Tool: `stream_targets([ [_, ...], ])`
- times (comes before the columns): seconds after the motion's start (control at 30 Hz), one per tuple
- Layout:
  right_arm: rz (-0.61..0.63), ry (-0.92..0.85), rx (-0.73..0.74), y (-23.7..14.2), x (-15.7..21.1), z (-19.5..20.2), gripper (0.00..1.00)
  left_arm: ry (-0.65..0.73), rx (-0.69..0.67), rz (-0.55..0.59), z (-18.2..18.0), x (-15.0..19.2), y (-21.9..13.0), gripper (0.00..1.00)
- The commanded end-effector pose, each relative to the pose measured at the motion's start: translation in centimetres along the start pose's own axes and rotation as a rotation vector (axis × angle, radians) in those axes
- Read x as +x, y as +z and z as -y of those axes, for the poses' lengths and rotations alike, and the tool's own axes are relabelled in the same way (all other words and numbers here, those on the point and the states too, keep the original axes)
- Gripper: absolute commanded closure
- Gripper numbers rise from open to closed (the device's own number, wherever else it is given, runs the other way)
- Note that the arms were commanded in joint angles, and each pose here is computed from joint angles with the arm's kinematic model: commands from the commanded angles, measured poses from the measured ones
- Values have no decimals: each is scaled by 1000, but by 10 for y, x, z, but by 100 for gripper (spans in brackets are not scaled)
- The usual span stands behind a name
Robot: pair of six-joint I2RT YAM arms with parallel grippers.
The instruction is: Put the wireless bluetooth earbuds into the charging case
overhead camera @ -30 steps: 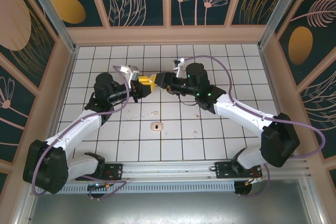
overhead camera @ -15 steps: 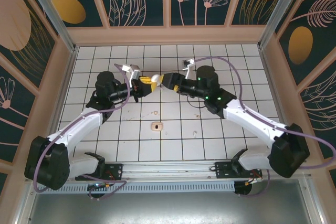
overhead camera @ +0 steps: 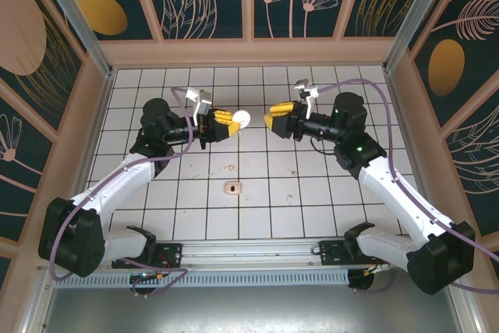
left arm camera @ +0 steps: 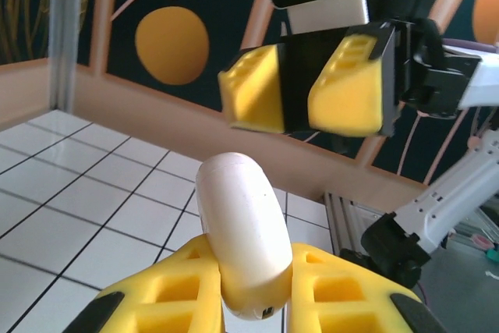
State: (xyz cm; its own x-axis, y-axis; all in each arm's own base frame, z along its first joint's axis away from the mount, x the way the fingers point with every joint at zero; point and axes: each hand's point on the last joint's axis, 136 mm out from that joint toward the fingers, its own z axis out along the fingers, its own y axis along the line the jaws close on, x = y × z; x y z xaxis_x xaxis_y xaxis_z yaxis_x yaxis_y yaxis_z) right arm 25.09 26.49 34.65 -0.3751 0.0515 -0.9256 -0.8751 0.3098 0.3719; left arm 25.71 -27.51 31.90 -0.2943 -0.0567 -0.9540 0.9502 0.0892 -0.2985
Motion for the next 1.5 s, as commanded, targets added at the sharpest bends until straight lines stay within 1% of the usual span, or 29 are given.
stream_targets([
  [0.0, -25, -253, -170, -2, -8, -32, 55, 138, 104, 15, 27, -17, 4, 85],
  [0.07, -42, -328, -228, -3, -6, -40, 55, 151, 119, 16, 31, -19, 6, 85],
  [0.17, -54, -370, -272, -1, -7, -45, 55, 158, 133, 16, 35, -22, 8, 85],
  [0.3, -71, -369, -329, 3, -5, -48, 54, 180, 140, 26, 39, -25, 8, 85],
  [0.7, -104, -371, -384, 16, 0, -50, 55, 201, 165, 40, 47, -29, 17, 86],
  [0.8, -105, -378, -397, 15, 1, -52, 59, 200, 165, 41, 47, -30, 17, 86],
  [1.0, -106, -381, -418, 13, 2, -56, 75, 190, 160, 42, 46, -29, 19, 86],
  [1.07, -109, -385, -415, 12, 2, -56, 79, 189, 159, 43, 46, -29, 20, 86],
  [1.1, -111, -387, -414, 12, 2, -57, 80, 192, 160, 44, 47, -29, 20, 84],
  [1.17, -116, -396, -401, 11, 2, -56, 80, 187, 142, 46, 44, -29, 20, 75],
  [1.2, -122, -399, -390, 11, 3, -55, 80, 187, 127, 44, 42, -29, 20, 70],
  [1.23, -131, -405, -373, 10, 4, -53, 80, 188, 100, 35, 37, -27, 21, 60],
  [1.27, -140, -414, -348, 8, 4, -50, 80, 191, 75, 21, 32, -25, 21, 54],
  [1.3, -152, -418, -322, 7, 6, -46, 80, 206, 65, 5, 30, -22, 22, 50],
  [1.43, -243, -462, -188, -1, 20, -26, 80, 299, -9, -148, 16, 6, 18, 45],
  [1.47, -265, -472, -160, -2, 22, -22, 80, 333, -33, -175, 12, 7, 16, 44],
])
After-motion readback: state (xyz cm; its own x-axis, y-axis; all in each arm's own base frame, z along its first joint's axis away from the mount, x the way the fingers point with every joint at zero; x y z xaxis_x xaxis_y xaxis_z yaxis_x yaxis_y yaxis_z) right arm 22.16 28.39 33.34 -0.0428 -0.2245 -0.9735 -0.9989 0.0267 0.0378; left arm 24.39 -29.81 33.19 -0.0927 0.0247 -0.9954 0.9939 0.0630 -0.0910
